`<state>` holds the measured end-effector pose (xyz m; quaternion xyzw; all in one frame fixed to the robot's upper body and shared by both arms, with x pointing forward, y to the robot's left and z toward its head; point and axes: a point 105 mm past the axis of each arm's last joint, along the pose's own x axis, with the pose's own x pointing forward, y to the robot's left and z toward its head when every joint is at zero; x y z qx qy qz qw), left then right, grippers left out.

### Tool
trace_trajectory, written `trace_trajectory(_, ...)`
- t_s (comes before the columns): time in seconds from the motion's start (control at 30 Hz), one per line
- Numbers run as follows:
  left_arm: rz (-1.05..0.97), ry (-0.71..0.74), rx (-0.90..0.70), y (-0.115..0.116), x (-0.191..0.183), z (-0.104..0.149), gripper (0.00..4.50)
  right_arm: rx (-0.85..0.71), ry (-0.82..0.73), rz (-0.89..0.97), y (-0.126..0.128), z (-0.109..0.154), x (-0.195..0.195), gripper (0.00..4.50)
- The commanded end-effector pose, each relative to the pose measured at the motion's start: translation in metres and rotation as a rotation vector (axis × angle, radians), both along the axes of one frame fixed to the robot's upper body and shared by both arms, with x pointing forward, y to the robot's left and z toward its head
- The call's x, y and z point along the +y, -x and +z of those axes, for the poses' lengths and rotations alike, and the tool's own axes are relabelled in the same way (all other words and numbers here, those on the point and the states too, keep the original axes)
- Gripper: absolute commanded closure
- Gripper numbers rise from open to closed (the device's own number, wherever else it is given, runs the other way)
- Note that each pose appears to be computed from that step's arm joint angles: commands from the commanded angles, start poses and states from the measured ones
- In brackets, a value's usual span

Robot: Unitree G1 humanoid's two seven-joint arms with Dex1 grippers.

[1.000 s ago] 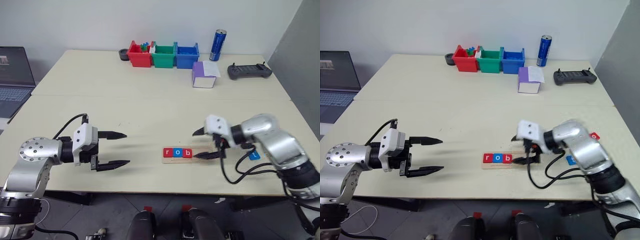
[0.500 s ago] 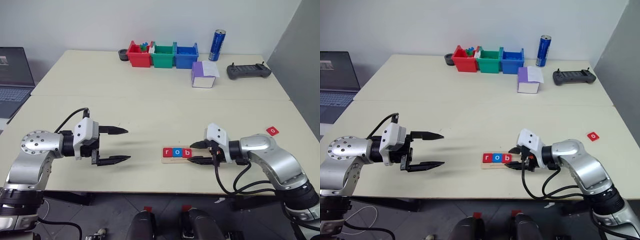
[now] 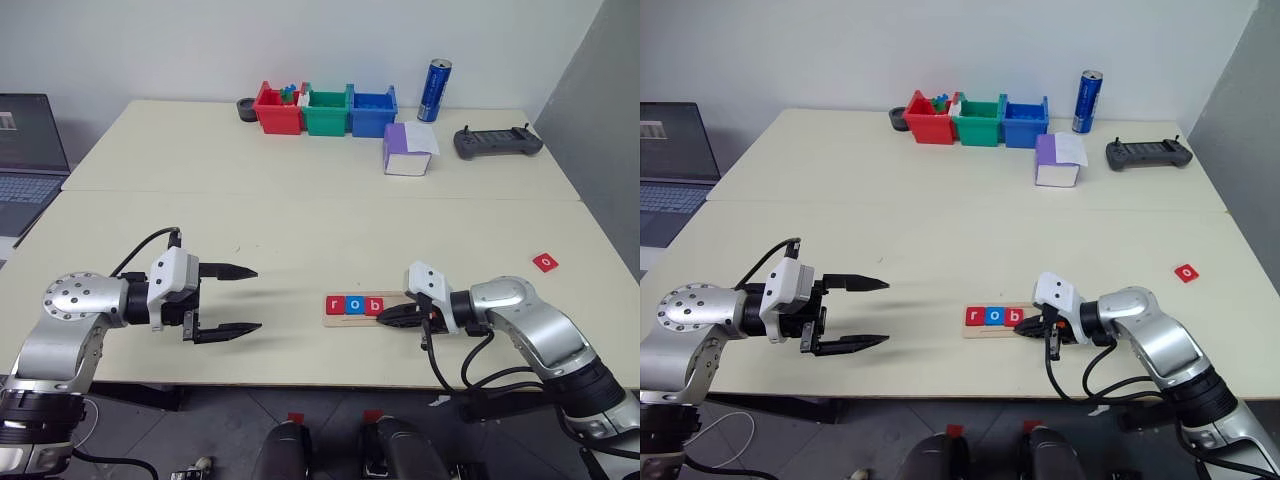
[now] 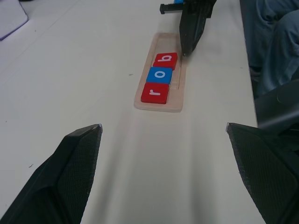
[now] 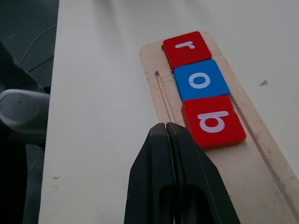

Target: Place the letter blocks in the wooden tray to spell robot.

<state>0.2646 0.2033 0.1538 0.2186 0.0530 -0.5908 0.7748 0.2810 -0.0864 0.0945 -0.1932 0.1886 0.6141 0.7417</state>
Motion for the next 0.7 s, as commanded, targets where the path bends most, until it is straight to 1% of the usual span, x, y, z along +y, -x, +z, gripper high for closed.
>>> trace_trajectory(0.03, 0.0, -0.003, -0.034, 0.004, 0.003, 0.011, 0.0, -0.051, 0.007, 0.019, -0.006, 0.006, 0.003, 4.45)
trace_trajectory(0.3, 0.004, 0.011, -0.041, 0.007, 0.004, 0.013, 0.0, -0.058, 0.007, 0.008, -0.015, 0.004, 0.007, 4.45)
trace_trajectory(0.63, 0.0, 0.022, -0.052, 0.006, 0.001, 0.015, 0.0, -0.064, 0.028, 0.01, -0.016, 0.005, 0.001, 4.45)
trace_trajectory(0.7, -0.002, 0.026, -0.057, 0.005, 0.001, 0.015, 0.0, -0.059, 0.013, 0.017, -0.015, 0.011, 0.001, 4.45)
